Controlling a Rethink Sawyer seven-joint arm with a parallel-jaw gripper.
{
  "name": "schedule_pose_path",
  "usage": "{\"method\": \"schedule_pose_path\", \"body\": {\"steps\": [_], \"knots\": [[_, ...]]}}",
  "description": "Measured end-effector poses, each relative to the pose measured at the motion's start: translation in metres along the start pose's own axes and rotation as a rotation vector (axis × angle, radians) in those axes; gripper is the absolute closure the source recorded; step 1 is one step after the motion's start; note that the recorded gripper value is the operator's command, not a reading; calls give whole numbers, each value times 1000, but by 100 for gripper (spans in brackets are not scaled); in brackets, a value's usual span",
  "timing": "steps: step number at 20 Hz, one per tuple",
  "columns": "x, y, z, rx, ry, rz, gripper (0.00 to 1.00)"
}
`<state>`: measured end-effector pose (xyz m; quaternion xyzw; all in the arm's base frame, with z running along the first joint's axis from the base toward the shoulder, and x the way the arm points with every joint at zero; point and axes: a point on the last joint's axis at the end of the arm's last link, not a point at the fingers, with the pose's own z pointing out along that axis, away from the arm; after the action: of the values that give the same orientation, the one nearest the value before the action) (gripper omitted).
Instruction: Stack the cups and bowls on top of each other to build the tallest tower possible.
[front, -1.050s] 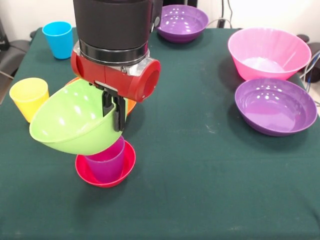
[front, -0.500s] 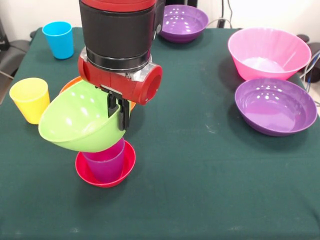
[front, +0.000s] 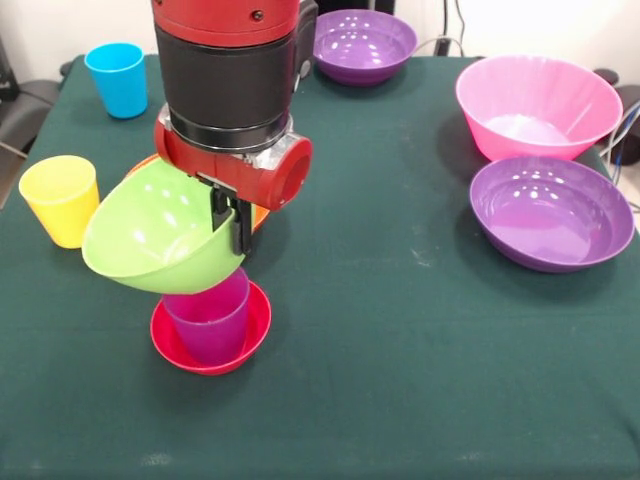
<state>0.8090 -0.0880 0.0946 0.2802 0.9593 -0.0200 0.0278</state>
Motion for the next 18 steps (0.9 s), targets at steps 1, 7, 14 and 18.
{"method": "schedule_pose_path", "body": {"steps": [1,7,14,18], "knots": [[0,-1,0,1,1,1,100],[-3,-8,1,3,0,9,100],[-4,-10,1,4,1,9,100],[-3,-10,2,4,1,7,100]]}}
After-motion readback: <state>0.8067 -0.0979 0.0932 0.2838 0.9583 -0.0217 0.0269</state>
